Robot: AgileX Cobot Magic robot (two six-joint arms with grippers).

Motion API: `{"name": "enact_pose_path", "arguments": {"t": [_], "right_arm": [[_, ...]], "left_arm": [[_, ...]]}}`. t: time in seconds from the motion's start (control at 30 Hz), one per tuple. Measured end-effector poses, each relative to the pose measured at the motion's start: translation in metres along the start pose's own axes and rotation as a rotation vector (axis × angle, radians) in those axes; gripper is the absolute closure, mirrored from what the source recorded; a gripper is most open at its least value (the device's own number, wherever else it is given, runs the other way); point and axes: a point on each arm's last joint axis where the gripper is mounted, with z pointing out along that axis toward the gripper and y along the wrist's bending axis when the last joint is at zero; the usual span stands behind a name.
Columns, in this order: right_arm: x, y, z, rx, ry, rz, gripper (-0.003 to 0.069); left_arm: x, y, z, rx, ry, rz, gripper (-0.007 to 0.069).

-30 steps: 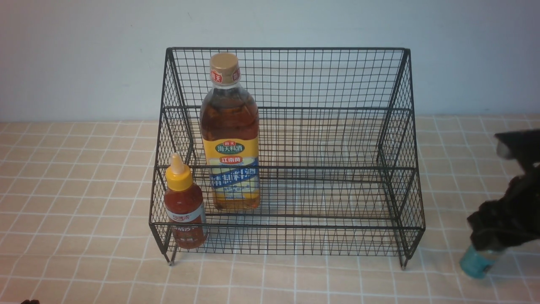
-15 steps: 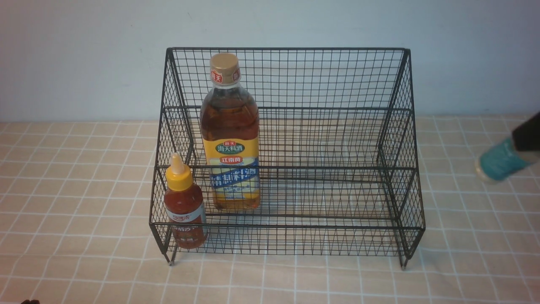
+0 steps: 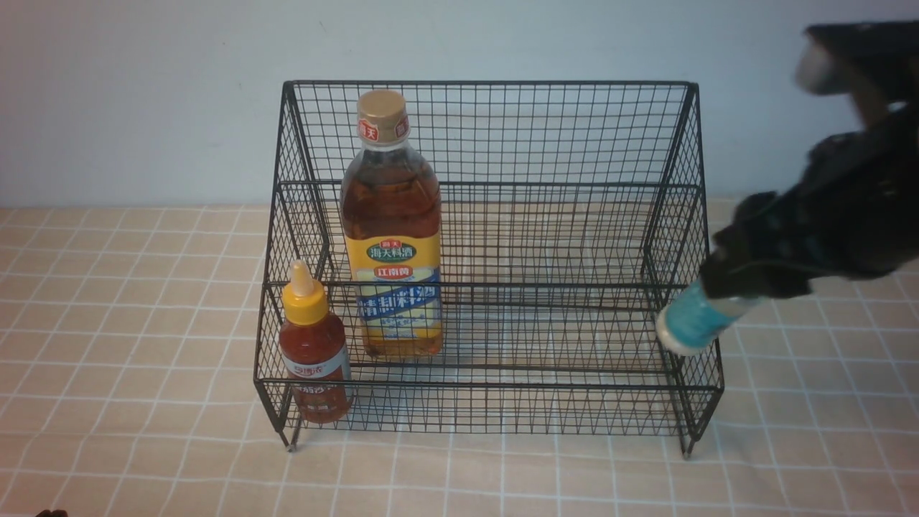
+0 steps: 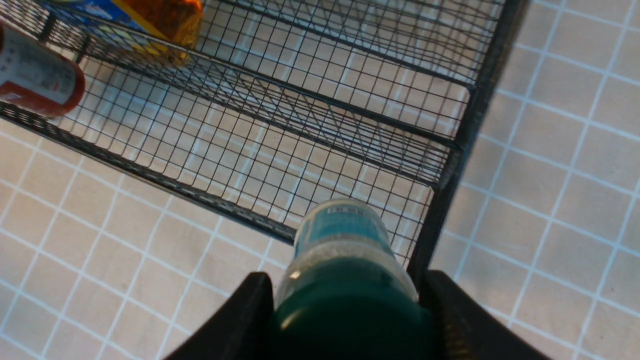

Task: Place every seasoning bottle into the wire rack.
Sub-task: Use the right arm to put the condiment bottle back on the shelf

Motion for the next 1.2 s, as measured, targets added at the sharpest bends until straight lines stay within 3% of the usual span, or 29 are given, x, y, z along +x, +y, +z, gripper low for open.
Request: {"name": "enact_pose_path", "arguments": {"t": [0.2, 0.57, 0.97, 1.2], "right_arm": [[-0.009, 0.015, 0.046, 0.022, 0.046, -0.029, 0.032], [-0.011, 0.012, 0.103, 0.067, 0.156, -0.041, 0.032], [-0.011, 0.011, 0.114, 0.079, 0.166, -0.05, 0.0305], [-0.013, 0.01, 0.114, 0.087, 0.144, -0.062, 0.0239]], "left_arm": [[0.0, 0.0, 0.0, 0.0, 0.002, 0.0, 0.0632], [0.0, 0.0, 0.0, 0.0, 0.003, 0.0, 0.0632], [0.0, 0.0, 0.0, 0.0, 0.002, 0.0, 0.0632], [0.0, 0.0, 0.0, 0.0, 0.002, 0.0, 0.0632]]}}
